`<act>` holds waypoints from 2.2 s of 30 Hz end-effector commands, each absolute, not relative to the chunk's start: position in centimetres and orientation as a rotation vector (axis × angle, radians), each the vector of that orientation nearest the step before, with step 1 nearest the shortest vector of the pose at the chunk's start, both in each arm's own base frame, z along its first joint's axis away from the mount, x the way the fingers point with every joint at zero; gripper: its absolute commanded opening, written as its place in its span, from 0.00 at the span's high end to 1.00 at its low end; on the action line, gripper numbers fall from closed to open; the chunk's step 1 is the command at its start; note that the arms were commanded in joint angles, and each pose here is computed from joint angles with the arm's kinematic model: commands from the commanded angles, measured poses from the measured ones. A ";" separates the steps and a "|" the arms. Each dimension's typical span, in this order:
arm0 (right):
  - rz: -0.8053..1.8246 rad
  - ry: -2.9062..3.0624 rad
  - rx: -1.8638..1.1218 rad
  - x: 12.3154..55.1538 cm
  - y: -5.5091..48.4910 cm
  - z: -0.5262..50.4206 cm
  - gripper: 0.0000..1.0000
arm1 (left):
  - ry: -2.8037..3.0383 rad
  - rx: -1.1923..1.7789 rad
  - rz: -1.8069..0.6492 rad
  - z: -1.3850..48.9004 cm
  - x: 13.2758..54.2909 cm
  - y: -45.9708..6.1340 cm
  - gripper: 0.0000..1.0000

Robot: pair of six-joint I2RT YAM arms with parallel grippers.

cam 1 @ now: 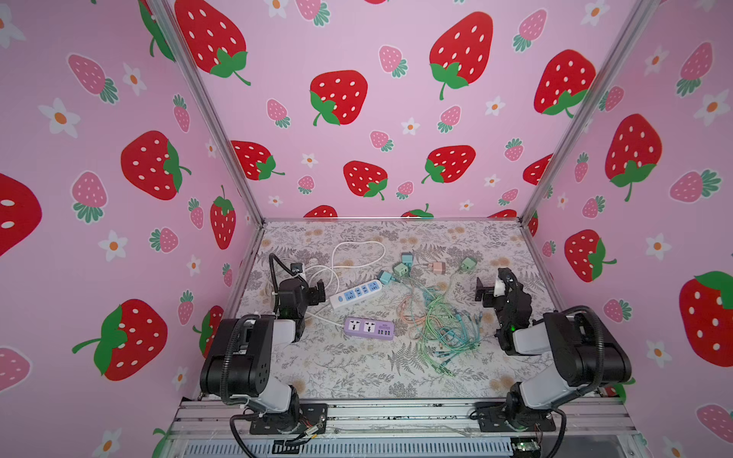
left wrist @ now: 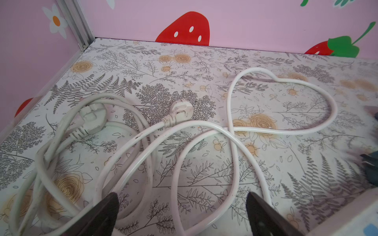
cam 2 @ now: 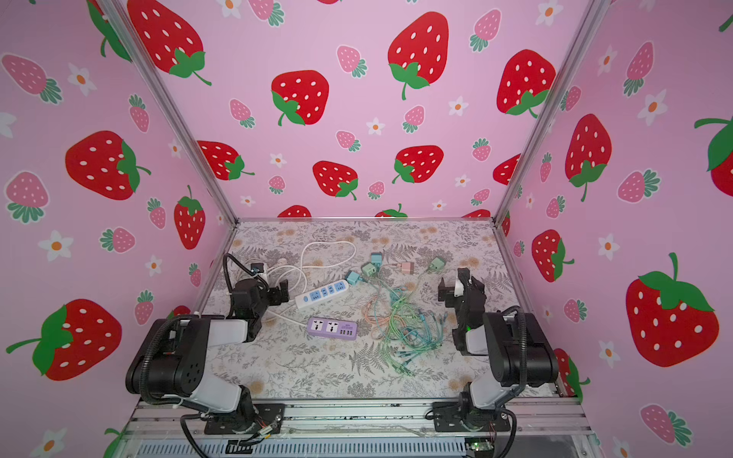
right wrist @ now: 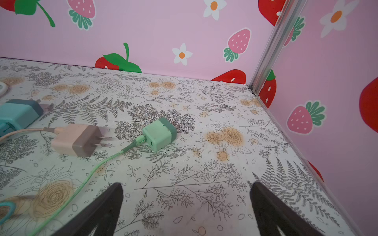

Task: Insert plugs into power strip
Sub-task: Pick up the plug from the top-right of the table.

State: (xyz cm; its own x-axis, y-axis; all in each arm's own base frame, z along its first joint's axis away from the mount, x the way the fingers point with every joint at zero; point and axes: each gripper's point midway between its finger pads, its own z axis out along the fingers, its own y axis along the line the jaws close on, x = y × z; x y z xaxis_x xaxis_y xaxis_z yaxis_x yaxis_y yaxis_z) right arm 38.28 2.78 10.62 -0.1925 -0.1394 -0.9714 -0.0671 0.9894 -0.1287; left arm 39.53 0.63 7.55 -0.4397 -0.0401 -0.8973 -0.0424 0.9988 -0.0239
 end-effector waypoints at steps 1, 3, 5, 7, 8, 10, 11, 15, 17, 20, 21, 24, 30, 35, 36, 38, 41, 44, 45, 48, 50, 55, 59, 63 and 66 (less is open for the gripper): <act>-0.062 1.722 -0.143 38.6 2.7 11.9 0.01 | 2.006 -0.051 0.000 8.4 40.4 0.7 0.01; -0.063 1.724 -0.143 38.6 2.7 11.9 0.01 | 2.006 -0.050 -0.001 8.4 40.4 0.7 0.01; -0.063 1.722 -0.143 38.6 2.7 11.9 0.01 | 2.006 -0.051 -0.001 8.4 40.4 0.7 0.01; -0.063 1.723 -0.144 38.6 2.7 11.9 0.01 | 2.006 -0.049 -0.002 8.4 40.4 0.7 0.01; -0.062 1.722 -0.143 38.6 2.7 11.9 0.01 | 2.006 -0.049 -0.003 8.4 40.4 0.7 0.01; -0.063 1.724 -0.143 38.6 2.7 11.9 0.01 | 2.006 -0.050 -0.003 8.4 40.5 0.7 0.01; -0.062 1.723 -0.143 38.6 2.7 11.9 0.01 | 2.006 -0.050 -0.003 8.4 40.4 0.7 0.01; -0.062 1.722 -0.143 38.6 2.7 11.9 0.01 | 2.007 -0.050 -0.002 8.4 40.4 0.7 0.01; -0.063 1.724 -0.142 38.6 2.7 11.9 0.01 | 2.008 -0.049 -0.003 8.3 40.4 0.7 0.01; -0.062 1.723 -0.143 38.6 2.7 11.9 0.01 | 2.007 -0.051 -0.003 8.4 40.4 0.7 0.01; -0.063 1.723 -0.144 38.6 2.7 11.9 0.01 | 2.007 -0.049 -0.002 8.4 40.4 0.7 0.01; -0.062 1.724 -0.143 38.6 2.7 11.9 0.01 | 2.007 -0.049 -0.002 8.4 40.4 0.7 0.01; -0.063 1.724 -0.143 38.6 2.7 11.9 0.01 | 2.008 -0.048 -0.002 8.3 40.4 0.7 0.01; -0.062 1.723 -0.143 38.5 2.7 11.9 0.01 | 2.006 -0.048 -0.002 8.4 40.4 0.7 0.01; -0.063 1.722 -0.142 38.5 2.7 11.9 0.01 | 2.004 -0.048 -0.001 8.4 40.4 0.7 0.01; -0.064 1.720 -0.142 38.5 2.7 12.0 0.01 | 2.004 -0.049 -0.001 8.4 40.4 0.7 0.01; -0.074 1.718 -0.115 38.6 2.3 12.2 0.01 | 2.001 -0.048 -0.001 8.5 40.4 0.7 0.01; -0.086 1.747 -0.093 39.3 2.0 12.8 0.01 | 2.003 -0.059 0.005 8.7 40.4 0.8 0.01; -0.091 1.767 -0.087 39.5 1.9 12.7 0.01 | 2.016 -0.075 0.023 9.0 40.5 1.1 0.01; -0.094 1.787 -0.064 39.8 1.7 13.0 0.01 | 2.032 -0.113 0.086 10.6 40.4 1.7 0.00; -0.101 1.808 -0.037 39.9 1.3 13.0 0.00 | 2.031 -0.116 0.125 11.6 40.2 1.7 0.00; -0.114 1.895 0.035 40.6 0.6 13.7 0.03 | 2.058 -0.158 0.135 14.1 40.3 1.0 0.00; -0.076 1.973 0.108 41.0 0.7 14.3 0.06 | 2.090 -0.156 0.085 16.0 40.6 -1.0 0.00; -0.030 2.011 0.150 41.3 1.7 15.3 0.09 | 2.147 -0.097 0.050 17.6 40.6 -3.6 0.00; -0.008 2.043 0.156 41.8 2.7 15.7 0.10 | 2.180 -0.062 -0.024 18.4 40.3 -5.7 0.00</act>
State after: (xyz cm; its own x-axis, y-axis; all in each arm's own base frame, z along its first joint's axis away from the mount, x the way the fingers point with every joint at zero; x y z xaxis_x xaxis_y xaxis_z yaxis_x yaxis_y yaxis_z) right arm 42.30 2.11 16.81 -0.3612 0.0539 -0.9309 0.0827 0.9962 0.0256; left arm 41.63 -4.50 18.65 -0.4870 -0.0458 -0.8722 -0.0560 0.9982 -0.0211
